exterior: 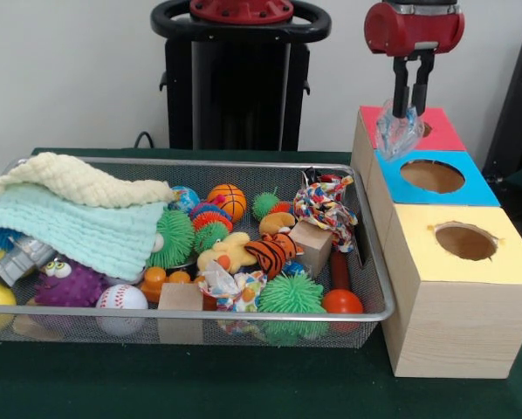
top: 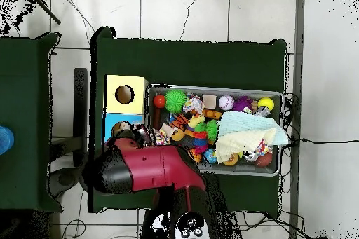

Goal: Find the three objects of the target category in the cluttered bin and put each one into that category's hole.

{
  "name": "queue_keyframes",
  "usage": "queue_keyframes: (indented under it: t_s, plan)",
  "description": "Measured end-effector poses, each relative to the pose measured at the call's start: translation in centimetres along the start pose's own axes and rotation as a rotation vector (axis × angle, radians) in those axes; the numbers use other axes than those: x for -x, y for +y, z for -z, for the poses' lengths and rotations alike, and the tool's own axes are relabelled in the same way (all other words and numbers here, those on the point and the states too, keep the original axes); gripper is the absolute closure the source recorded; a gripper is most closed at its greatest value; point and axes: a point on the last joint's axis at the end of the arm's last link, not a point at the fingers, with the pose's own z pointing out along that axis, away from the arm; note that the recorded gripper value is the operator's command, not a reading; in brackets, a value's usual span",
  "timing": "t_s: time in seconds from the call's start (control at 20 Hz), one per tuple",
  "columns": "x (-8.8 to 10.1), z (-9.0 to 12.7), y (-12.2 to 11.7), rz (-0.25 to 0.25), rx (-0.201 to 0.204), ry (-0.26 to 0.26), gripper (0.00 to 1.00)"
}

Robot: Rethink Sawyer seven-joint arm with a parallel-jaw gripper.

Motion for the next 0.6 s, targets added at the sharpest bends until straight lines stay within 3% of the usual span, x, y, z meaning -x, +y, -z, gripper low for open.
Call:
queue_keyframes:
  t_s: [0.6]
  plan:
    - [0.2,0.19,0.03,-0.017,0.003,-0.002,1.0]
